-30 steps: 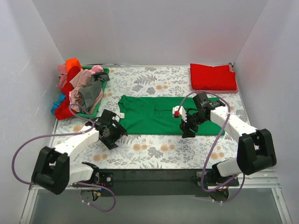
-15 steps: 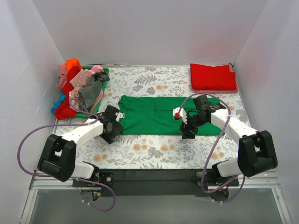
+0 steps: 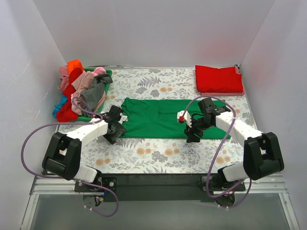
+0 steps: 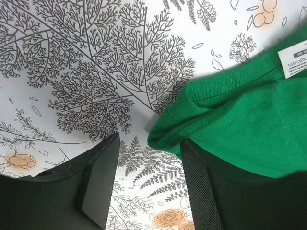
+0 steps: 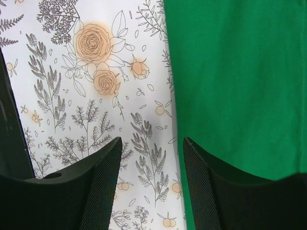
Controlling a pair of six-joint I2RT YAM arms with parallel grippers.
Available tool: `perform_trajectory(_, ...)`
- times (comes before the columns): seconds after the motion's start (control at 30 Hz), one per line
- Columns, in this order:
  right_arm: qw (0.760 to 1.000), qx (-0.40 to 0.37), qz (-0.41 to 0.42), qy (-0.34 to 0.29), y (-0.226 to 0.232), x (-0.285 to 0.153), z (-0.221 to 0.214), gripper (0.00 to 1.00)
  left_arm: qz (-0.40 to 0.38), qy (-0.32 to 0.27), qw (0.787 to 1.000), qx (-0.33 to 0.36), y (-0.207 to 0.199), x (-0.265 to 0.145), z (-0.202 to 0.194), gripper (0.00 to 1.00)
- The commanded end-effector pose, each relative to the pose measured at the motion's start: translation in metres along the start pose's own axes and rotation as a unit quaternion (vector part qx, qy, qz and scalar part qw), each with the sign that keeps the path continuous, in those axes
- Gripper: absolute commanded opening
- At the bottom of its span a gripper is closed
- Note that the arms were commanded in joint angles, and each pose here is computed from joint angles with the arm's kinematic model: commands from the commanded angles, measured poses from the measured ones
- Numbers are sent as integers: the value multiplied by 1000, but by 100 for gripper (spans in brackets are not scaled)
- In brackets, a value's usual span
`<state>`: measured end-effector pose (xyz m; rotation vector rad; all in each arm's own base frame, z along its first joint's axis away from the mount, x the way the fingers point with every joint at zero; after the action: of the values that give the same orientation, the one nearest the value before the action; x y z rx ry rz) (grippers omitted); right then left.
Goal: Fold and stack the t-shirts
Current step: Fold the tshirt
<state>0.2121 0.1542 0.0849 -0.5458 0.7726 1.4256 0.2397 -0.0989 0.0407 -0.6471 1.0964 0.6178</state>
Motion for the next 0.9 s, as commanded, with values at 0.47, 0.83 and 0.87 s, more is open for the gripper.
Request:
perform_trajectory(0.47,1000,-5,-11,26,-5,3,-13,57,23,-67,997,34,-10,18,38,23)
perform_trajectory(0.83,992,-69,-20,105,-15,21,-37,54,5,-91,992,87,-28,17,54,12)
perform_trajectory(0.87,991,-78,-20,111,-15,24,-36,54,1,-94,991,92,-32,15,57,12)
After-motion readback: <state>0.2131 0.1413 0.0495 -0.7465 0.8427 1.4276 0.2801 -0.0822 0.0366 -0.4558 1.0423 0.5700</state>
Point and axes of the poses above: each gripper's point midway between its finger pads, its own x axis out along the fingers, its own y axis along the line the jaws close on, z = x × y, the point moved 2 cm from there along -x, back along the fingers, and after that the axes turned 1 degree about -x, right-handed, at the moved point
